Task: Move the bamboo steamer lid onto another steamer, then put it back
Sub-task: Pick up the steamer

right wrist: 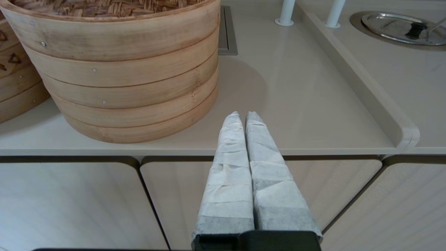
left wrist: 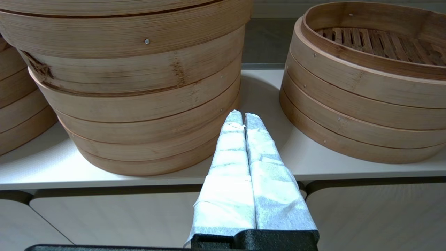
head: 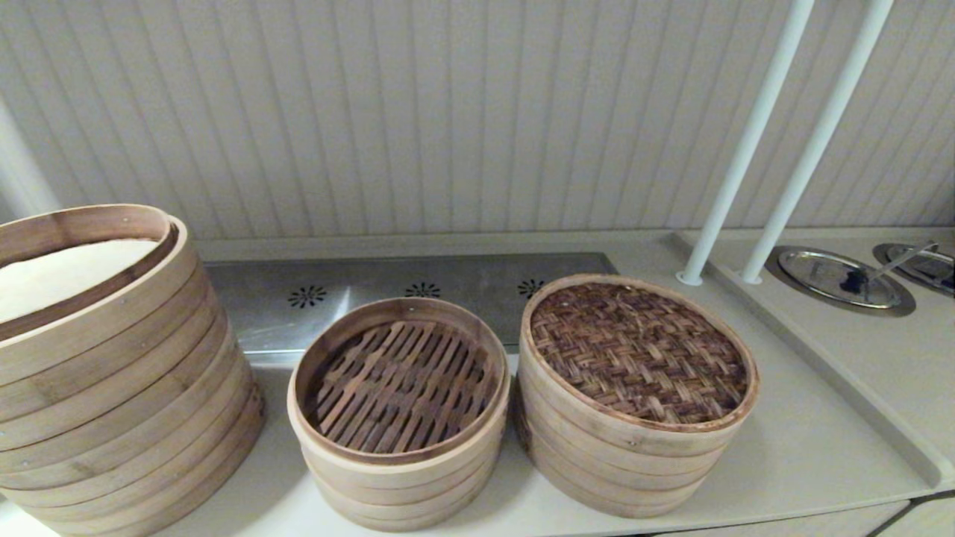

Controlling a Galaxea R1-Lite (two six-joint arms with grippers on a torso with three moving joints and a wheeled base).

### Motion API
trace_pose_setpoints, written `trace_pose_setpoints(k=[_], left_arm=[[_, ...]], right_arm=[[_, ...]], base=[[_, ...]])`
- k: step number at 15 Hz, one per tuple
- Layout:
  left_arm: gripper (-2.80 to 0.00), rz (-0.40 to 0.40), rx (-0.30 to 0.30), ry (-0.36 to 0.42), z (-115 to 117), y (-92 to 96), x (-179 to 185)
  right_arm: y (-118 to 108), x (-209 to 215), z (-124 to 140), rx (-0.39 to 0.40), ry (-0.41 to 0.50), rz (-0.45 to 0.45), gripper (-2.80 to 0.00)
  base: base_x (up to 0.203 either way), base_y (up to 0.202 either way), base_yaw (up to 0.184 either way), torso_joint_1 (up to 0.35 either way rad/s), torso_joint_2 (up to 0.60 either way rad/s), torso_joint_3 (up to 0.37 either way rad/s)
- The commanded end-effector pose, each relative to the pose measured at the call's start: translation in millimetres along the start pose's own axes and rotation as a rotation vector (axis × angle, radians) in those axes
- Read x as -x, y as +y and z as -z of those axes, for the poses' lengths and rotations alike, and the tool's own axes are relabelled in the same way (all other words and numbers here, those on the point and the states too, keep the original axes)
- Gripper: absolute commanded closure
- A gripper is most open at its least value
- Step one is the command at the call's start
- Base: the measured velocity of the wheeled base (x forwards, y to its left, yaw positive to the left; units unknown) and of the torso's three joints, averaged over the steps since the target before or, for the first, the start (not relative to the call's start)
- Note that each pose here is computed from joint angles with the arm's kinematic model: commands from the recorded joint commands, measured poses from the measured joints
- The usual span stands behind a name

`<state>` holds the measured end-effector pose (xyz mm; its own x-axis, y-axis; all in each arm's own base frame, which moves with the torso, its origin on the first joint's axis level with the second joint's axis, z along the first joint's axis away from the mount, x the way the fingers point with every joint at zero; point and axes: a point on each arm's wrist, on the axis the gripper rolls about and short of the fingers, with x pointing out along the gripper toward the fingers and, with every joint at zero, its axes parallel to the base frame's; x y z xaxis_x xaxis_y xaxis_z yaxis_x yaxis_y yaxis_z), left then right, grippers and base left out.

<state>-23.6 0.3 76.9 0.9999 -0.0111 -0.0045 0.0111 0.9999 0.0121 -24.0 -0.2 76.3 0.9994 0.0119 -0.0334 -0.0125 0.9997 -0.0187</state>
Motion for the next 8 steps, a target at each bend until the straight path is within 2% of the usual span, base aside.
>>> trace_pose_setpoints(k=[1, 4, 8], left_arm=[[0.00, 0.000, 0.000, 0.002, 0.0, 0.0, -0.1], [0.00, 0.000, 0.000, 0.002, 0.0, 0.0, -0.1], [0.00, 0.000, 0.000, 0.002, 0.0, 0.0, -0.1]], right_arm=[[0.0, -0.1, 1.0, -0.002, 0.004, 0.000, 0.00], [0.0, -1.7, 1.0, -0.002, -0.029, 0.000, 0.00], [-0.2, -1.8, 1.3, -0.011, -0.030, 0.007, 0.00]], base=[[0.000, 0.000, 0.000, 0.000, 0.00, 0.000], [0.000, 0.000, 0.000, 0.000, 0.00, 0.000], [0.000, 0.000, 0.000, 0.000, 0.00, 0.000]])
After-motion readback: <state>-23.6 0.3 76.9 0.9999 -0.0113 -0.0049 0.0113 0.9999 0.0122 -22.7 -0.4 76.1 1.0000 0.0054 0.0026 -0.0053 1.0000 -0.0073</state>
